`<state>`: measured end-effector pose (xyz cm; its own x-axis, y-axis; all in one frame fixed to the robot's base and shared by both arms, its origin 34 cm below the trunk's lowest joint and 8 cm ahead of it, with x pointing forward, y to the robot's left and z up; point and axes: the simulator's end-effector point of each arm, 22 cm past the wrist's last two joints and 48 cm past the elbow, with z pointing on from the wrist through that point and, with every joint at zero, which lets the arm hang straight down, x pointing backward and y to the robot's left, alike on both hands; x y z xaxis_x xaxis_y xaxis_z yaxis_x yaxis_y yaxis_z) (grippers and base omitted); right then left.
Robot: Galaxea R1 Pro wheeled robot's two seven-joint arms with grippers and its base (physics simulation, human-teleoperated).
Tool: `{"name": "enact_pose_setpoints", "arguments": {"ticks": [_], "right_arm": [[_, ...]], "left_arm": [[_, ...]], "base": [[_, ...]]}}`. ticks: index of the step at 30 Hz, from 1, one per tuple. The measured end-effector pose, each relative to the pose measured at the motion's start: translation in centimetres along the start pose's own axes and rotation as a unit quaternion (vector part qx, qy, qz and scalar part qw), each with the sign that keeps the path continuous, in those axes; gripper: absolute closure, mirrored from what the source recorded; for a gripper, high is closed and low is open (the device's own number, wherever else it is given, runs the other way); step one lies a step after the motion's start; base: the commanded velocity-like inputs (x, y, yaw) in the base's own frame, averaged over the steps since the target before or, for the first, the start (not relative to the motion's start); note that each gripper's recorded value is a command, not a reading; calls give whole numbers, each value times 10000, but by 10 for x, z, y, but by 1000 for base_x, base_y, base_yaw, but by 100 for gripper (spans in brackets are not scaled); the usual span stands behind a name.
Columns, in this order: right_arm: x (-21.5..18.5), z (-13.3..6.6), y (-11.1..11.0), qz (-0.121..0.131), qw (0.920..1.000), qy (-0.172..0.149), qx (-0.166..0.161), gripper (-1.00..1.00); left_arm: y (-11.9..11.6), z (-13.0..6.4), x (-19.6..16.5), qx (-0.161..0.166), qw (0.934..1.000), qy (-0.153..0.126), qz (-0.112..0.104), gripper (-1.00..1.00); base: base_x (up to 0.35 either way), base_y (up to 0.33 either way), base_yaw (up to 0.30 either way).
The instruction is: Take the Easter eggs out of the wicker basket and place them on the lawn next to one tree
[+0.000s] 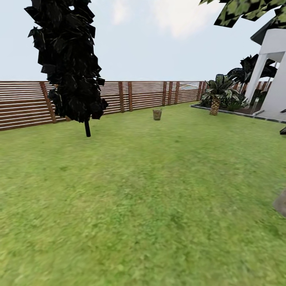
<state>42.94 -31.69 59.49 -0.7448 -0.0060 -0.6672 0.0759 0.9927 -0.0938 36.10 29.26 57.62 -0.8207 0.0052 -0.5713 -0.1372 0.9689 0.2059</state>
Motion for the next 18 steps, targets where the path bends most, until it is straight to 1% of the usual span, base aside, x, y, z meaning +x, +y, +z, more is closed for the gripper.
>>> {"name": "enact_pose_setpoints", "arguments": {"ticks": [18], "right_arm": [[1, 0, 0, -8, 10000, 5, -2, -100]], "left_arm": [[-1, 0, 0, 8, 10000, -4, 1, -100]], "base": [[335, 0, 0]]}}
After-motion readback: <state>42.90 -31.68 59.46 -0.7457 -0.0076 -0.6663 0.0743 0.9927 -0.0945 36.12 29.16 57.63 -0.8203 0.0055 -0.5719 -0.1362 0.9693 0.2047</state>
